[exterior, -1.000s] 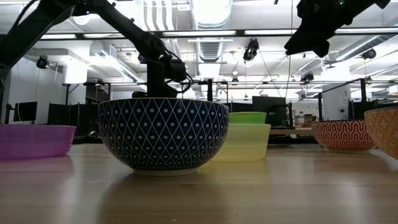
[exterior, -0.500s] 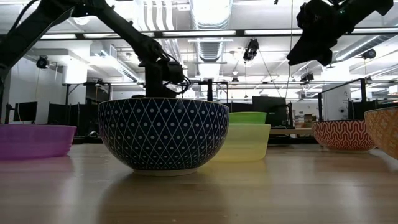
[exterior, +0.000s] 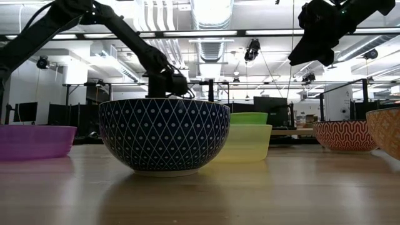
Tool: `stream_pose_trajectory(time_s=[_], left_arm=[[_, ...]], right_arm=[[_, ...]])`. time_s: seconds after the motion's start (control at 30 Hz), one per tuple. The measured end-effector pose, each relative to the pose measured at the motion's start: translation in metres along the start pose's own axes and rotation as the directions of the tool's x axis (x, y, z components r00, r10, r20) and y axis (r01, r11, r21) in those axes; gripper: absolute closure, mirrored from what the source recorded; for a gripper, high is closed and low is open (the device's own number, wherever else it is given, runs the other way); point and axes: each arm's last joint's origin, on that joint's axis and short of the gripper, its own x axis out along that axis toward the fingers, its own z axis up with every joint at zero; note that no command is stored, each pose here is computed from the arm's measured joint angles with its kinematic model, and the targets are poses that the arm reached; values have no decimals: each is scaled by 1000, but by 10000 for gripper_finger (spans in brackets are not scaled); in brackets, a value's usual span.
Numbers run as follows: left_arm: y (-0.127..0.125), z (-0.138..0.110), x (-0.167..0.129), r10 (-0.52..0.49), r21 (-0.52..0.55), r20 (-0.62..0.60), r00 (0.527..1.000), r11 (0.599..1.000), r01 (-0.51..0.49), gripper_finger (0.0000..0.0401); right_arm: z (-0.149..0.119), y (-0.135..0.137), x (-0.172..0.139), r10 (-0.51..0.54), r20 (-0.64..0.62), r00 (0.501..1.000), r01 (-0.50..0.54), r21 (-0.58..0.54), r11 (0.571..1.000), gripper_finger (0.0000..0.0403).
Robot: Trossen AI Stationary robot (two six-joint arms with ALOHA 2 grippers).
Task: Place and stack bowls onto a shelf
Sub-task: Stack the orange bowl on top of the green bowl on the shelf
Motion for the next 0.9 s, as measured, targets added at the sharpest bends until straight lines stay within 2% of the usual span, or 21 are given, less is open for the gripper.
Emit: stream_pose_trajectory(time_s=[0.07,0.13,0.27,0.53,0.77,0.9], left_arm=[[0,0,-3,-4,0,4,1000,1000,4,379],[1,0,-8,-8,-7,13,1000,1000,8,392],[1,2,-21,-8,-6,36,999,1000,8,398],[5,15,-83,21,-21,221,975,1000,-16,401],[15,37,-149,32,-33,428,903,999,-20,401],[20,47,-191,68,-53,555,829,998,-46,401]], right_arm=[[0,0,0,0,0,1000,0,0,1000,302],[0,0,0,0,0,1000,0,0,1000,305],[0,0,0,0,0,1000,0,0,1000,309],[-9,4,-6,32,-27,999,-31,22,999,312],[-18,7,-14,79,30,996,-80,27,996,319],[-20,7,-21,92,57,994,-94,37,995,317]])
